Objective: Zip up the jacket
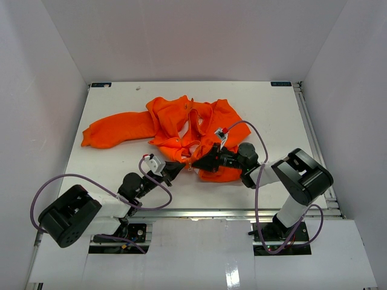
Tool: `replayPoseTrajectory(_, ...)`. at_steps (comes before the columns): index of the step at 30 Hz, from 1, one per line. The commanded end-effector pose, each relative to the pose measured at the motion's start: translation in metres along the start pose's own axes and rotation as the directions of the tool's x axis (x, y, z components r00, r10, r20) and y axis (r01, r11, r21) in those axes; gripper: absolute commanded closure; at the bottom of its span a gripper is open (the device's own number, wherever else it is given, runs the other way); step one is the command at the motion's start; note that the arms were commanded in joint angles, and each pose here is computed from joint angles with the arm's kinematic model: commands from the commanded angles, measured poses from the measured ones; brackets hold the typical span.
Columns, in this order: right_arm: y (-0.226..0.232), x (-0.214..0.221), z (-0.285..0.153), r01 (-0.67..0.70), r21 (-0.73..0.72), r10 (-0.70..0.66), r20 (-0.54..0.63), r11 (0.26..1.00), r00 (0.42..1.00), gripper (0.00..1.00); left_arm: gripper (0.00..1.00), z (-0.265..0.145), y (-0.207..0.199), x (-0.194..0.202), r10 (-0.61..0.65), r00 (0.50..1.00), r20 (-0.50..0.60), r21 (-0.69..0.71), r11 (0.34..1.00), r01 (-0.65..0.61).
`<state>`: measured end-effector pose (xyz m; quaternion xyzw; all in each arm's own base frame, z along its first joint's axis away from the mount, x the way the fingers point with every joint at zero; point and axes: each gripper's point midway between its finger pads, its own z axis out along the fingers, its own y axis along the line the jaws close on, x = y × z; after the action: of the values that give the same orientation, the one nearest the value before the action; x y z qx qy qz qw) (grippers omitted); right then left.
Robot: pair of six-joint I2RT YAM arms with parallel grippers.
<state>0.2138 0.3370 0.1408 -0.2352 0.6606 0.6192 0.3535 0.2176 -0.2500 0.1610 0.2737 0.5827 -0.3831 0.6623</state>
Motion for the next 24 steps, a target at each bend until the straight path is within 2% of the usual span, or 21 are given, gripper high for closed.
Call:
replayPoseTrajectory(1,0.026,-0.034,0.006,0.174,-0.119,-0.161,0.104,0.978,0.981,0.92,1.00,-0.006,-0.029,-0.073,0.073,0.951,0.299,0.121,0.986,-0.114)
replayPoseTrajectory(14,0.031,-0.058,0.003,0.210,-0.118,-0.193,0.137,0.971,0.972,0.92,1.00,-0.001,-0.034,-0.059,0.034,0.968,0.247,0.167,0.983,-0.077)
replayPoseTrajectory(21,0.029,-0.054,0.002,0.221,-0.111,-0.207,0.128,0.969,0.970,0.92,0.99,-0.005,-0.038,-0.067,-0.026,0.959,0.282,0.182,0.983,-0.026)
replayPoseTrajectory(22,0.029,-0.053,0.001,0.220,-0.111,-0.206,0.125,0.969,0.970,0.92,0.94,-0.004,-0.038,-0.068,-0.038,0.959,0.282,0.186,0.982,-0.016)
replayPoseTrajectory(24,0.030,-0.049,0.000,0.219,-0.124,-0.204,0.120,0.968,0.971,0.92,0.75,-0.003,-0.040,-0.071,-0.056,0.957,0.286,0.195,0.981,-0.001)
